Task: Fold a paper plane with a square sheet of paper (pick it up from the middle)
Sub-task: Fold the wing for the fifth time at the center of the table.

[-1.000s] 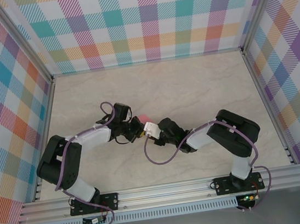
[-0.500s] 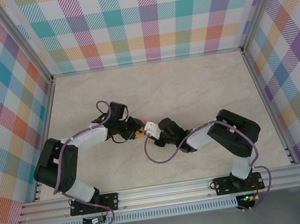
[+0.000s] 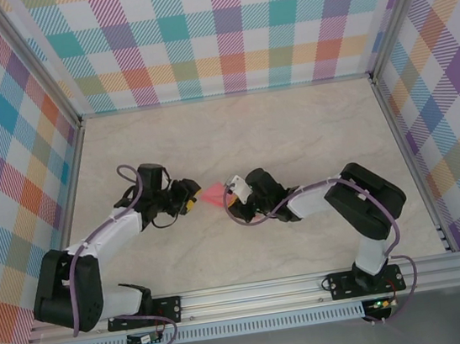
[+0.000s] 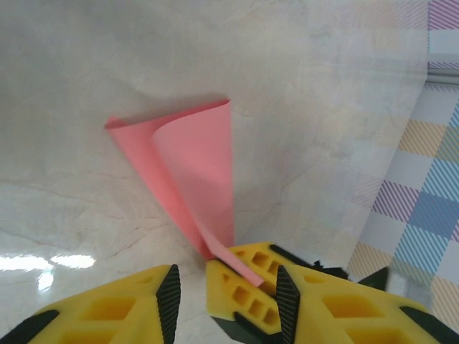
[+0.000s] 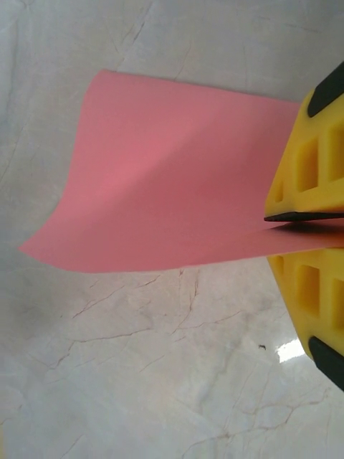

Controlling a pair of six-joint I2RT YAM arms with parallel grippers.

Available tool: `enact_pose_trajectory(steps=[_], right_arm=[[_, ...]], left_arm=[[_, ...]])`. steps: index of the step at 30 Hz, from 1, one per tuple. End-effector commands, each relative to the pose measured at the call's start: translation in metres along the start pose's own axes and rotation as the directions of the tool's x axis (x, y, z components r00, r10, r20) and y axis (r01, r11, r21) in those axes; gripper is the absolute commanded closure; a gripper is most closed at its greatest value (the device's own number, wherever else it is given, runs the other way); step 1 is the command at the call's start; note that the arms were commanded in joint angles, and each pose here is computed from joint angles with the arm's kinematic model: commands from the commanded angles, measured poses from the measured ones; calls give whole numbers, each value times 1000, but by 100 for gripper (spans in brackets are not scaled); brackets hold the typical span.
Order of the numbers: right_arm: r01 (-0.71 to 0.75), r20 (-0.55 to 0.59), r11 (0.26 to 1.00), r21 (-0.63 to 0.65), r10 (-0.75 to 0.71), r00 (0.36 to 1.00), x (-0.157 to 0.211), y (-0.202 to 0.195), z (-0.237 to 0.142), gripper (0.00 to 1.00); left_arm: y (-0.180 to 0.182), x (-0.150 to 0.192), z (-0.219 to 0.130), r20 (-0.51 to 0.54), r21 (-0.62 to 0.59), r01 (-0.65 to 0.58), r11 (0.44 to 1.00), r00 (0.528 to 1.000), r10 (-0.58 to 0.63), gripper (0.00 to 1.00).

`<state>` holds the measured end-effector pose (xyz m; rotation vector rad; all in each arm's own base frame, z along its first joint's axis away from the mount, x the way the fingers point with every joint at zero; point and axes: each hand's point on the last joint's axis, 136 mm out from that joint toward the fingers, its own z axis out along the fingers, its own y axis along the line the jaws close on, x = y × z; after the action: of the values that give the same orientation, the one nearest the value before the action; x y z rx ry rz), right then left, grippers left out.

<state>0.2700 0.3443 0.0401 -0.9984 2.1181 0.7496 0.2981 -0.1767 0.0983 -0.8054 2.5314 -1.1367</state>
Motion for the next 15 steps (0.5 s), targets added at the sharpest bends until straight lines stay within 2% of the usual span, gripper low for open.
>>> enact_pose_trajectory(steps=[1, 9, 15], right_arm=[[-169, -19, 981, -98, 168, 986, -7, 10, -2, 84], [-360, -81, 914, -185, 351, 933, -9, 13, 1, 83], [-446, -152, 870, -213, 421, 894, -6, 15, 8, 84]], left_arm=[[-5, 12, 5, -30, 81, -17, 997, 999, 19, 62], [-15, 32, 31, -83, 122, -69, 990, 993, 79, 70], [-18, 31, 40, -84, 119, -87, 989, 992, 97, 74]])
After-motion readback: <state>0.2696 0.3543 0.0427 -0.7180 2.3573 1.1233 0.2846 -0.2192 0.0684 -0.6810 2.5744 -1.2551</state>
